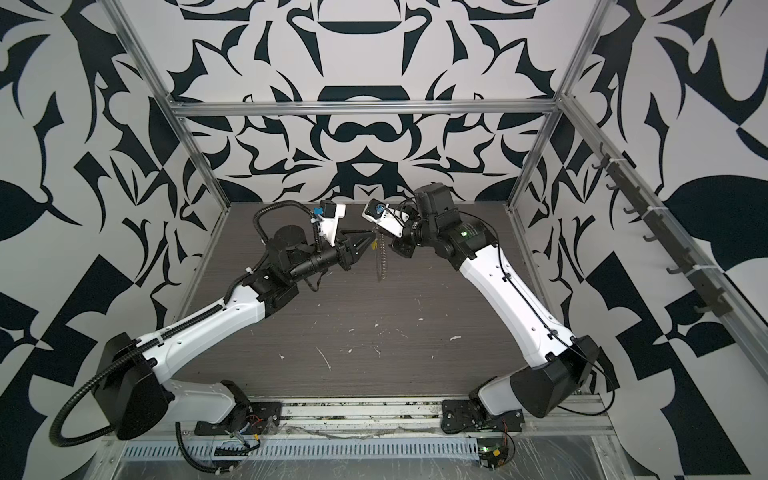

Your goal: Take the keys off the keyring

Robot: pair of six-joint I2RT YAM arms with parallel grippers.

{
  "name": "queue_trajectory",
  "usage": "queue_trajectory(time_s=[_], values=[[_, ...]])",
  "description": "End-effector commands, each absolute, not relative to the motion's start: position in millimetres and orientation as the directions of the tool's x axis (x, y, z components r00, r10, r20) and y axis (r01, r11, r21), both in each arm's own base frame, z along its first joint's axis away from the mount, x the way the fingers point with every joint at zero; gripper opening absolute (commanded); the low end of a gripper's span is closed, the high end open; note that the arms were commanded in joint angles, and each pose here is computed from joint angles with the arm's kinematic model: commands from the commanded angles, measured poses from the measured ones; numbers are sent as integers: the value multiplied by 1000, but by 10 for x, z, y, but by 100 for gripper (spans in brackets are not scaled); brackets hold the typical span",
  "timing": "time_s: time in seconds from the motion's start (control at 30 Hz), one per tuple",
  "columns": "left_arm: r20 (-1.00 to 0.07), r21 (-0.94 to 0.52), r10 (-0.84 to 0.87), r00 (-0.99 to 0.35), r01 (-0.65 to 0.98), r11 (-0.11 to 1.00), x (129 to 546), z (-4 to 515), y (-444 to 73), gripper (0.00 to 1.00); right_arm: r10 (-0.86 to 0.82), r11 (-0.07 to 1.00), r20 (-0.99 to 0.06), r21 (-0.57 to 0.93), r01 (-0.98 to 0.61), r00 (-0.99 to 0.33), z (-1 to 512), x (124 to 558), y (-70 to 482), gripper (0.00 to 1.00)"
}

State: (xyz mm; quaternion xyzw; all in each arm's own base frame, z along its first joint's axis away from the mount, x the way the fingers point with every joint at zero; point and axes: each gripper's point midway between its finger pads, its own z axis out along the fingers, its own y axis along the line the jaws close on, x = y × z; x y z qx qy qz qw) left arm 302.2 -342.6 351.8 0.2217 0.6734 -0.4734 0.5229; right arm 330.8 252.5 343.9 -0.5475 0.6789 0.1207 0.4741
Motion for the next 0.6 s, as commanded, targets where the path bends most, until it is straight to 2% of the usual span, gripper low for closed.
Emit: queue_trajectory(time_s=[0.0, 0.07, 0.13, 0.17, 0.4, 0.57], values=[[-915, -401, -239, -326, 800, 446, 3056, 3705, -3442, 19, -596, 381, -795, -407, -830, 116, 3764, 3291, 2546, 0], [-914, -403, -241, -326, 793, 458, 3079, 3689, -3429, 14, -593, 380, -796, -409, -829, 121, 3784, 3274, 2543, 0], [-914, -403, -242, -325, 791, 460, 3080, 3690, -3424, 1, -593, 379, -796, -411, -829, 124, 3790, 3267, 2545, 0], [-913, -407, -245, -328, 788, 462, 3084, 3688, -3423, 0, -594, 378, -795, -412, -829, 125, 3787, 3257, 2539, 0], [-918, -395, -244, -313, 782, 482, 3104, 3709, -3366, 0, -556, 365, -815, -414, -834, 162, 3855, 3171, 2556, 0], [-915, -402, -239, -324, 779, 481, 3129, 3723, -3294, 0, -461, 376, -869, -374, -848, 179, 3983, 3107, 2539, 0]])
